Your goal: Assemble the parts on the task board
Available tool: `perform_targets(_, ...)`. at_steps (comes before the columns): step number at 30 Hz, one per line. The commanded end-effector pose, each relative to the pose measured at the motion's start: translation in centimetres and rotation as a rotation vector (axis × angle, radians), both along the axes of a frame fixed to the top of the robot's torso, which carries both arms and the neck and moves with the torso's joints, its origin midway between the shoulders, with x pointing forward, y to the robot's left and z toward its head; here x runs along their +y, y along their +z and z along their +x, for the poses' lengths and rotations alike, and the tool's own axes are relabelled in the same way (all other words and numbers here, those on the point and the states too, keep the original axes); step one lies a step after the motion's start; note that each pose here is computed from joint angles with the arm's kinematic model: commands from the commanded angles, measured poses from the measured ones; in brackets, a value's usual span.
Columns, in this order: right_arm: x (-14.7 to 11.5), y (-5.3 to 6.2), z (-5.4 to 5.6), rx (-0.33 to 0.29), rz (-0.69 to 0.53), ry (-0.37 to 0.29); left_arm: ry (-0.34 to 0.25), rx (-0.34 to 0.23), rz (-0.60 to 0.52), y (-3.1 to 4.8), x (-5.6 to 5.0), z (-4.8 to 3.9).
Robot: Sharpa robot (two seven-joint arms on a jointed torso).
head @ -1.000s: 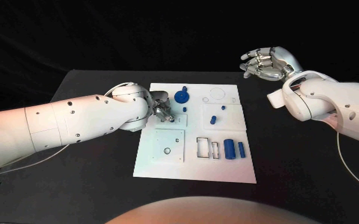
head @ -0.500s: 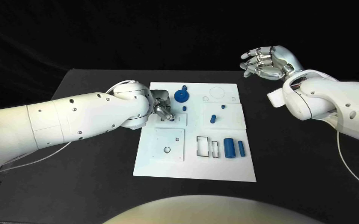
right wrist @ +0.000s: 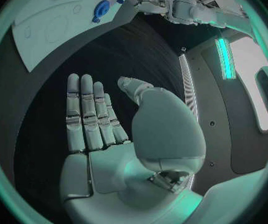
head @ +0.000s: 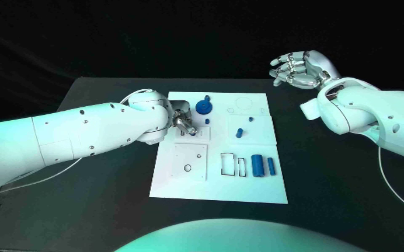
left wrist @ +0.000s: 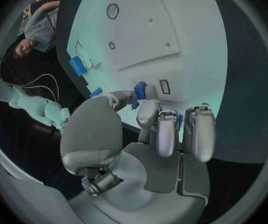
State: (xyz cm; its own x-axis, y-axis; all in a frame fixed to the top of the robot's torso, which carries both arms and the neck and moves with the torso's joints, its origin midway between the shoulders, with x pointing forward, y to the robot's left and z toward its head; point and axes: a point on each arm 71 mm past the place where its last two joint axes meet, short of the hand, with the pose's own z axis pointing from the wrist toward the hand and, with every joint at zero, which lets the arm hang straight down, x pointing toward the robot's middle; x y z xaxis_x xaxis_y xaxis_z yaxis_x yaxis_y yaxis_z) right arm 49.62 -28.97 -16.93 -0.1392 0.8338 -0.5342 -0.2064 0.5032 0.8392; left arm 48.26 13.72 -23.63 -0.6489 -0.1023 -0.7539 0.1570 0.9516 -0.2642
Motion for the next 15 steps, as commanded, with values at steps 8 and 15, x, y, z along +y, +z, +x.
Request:
perform_targets(8,0.18,0.05,-0.05,-0.008,-0.001,0.017,-0.015,0.049,0.015,-0.62,-0.22,-0.3)
perform_targets(15,0.16,0.05,-0.05,-0.009,-0.001,0.017,-0.01,0.048,0.016,-0.65,-0.12,-0.17)
